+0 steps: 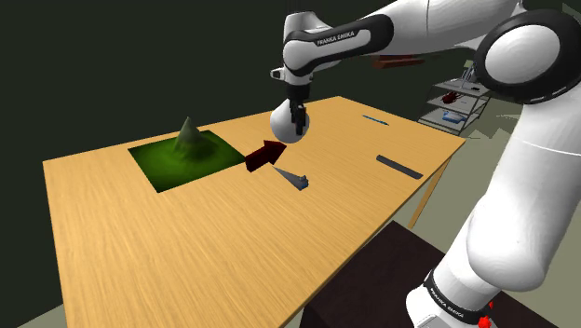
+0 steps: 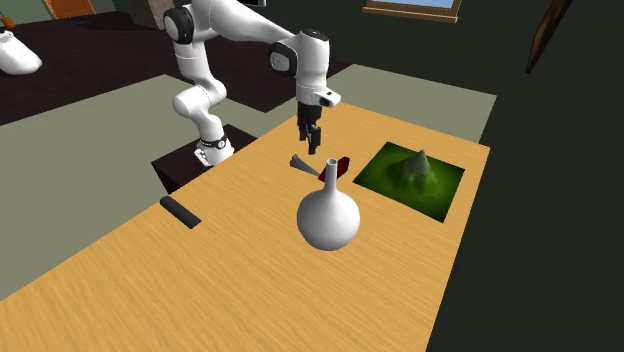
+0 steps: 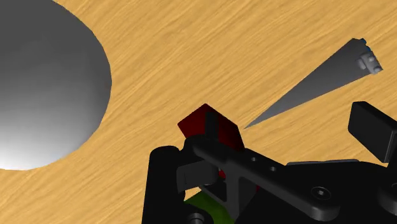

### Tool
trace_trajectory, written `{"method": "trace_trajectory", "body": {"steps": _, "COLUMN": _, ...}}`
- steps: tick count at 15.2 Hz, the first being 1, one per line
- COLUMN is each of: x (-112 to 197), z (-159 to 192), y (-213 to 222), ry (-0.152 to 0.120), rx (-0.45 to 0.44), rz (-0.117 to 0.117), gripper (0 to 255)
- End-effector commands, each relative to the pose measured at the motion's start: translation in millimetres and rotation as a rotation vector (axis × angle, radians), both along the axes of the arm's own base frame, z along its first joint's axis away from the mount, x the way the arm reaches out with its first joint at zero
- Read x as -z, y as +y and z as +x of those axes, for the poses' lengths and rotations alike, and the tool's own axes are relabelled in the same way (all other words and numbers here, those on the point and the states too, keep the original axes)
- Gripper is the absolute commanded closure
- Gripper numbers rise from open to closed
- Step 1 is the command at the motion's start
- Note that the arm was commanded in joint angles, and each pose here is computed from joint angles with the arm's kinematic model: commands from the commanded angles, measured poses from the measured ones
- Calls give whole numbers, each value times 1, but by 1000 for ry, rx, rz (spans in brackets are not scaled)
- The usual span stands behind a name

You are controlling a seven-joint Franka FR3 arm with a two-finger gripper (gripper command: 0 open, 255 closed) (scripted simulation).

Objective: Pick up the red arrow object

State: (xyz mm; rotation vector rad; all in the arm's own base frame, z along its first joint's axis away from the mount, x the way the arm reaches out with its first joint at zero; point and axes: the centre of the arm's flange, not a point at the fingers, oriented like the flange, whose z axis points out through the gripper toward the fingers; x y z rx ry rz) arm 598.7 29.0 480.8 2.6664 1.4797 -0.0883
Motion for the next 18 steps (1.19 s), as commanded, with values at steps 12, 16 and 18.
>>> {"method": "trace_trajectory", "body": {"steps": 12, "x": 79, "z": 78, "y": 66, "ry": 41, "rx": -342, "rz": -11, "gripper": 0}}
{"method": "trace_trajectory", "body": {"steps": 16, "x": 98, "z": 78, "y": 66, "ry": 41, "rx": -342, "rz": -11, "gripper": 0}}
{"method": "trace_trajectory", "body": {"steps": 18, "x": 98, "z": 79, "y": 67, "ry": 41, "rx": -342, "rz": -11, "gripper": 255}}
